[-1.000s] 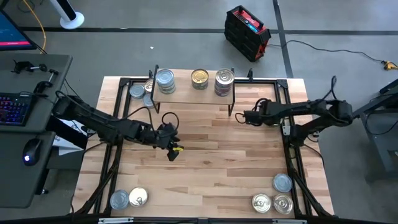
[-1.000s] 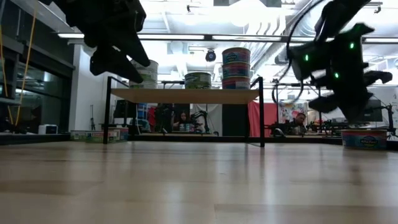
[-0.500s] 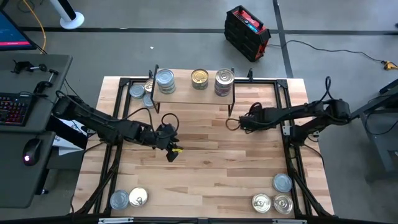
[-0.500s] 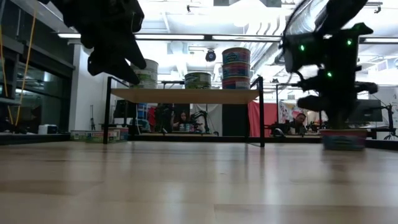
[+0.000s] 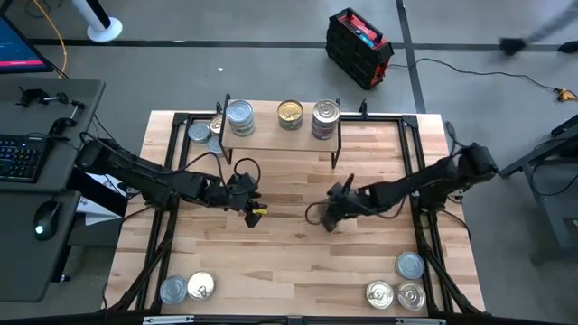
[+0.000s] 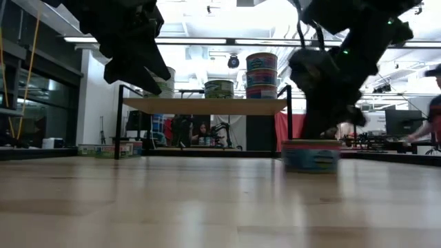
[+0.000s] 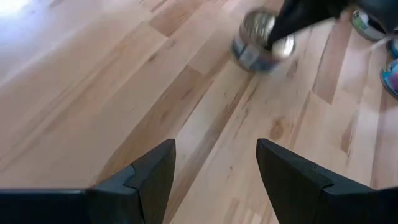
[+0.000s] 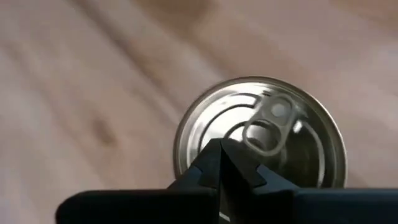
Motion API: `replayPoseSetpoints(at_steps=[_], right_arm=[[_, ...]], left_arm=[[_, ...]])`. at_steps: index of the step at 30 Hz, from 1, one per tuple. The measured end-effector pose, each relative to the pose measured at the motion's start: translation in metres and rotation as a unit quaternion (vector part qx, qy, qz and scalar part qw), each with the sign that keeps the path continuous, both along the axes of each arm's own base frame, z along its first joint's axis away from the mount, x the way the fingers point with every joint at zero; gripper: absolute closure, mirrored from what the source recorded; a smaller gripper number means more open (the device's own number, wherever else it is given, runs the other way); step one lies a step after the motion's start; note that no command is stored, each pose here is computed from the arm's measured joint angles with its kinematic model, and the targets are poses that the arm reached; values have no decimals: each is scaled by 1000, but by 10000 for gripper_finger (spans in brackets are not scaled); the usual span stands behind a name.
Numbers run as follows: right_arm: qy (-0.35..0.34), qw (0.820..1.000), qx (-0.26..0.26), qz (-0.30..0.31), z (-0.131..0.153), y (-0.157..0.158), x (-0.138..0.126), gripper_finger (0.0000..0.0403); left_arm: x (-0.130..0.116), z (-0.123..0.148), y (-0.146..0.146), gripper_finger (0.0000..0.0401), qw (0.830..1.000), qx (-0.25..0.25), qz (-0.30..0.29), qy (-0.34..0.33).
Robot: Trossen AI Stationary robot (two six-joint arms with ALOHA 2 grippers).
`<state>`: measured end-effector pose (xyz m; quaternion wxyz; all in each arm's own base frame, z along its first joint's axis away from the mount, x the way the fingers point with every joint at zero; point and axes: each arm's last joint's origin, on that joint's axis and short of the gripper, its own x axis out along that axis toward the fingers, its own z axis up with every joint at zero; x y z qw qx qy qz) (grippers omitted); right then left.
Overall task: Stack canned seafood by type on shelf
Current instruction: Stack the blue pink tuna can on top of the other blue pink tuna cans on the shelf
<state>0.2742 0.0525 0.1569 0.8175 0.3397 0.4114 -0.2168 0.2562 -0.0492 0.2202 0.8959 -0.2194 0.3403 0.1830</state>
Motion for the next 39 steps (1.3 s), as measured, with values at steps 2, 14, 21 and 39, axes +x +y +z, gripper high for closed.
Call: replayPoseSetpoints(at_steps=[2, 14, 21, 39], right_arm=[[-40, 999, 3, 23, -8, 6, 14, 403], [-211, 971, -20, 110, 3, 11, 44, 403], [-204, 968, -47, 137, 38, 8, 23, 403], [-27, 979, -5, 200, 6, 20, 2, 403]], left_arm=[[1, 1, 0, 183, 1000, 7, -3, -4], [1, 1, 1, 183, 1000, 20, 7, -10], [29, -9, -5, 183, 992, 99, -61, -55], [77, -57, -20, 393, 966, 155, -205, -7]])
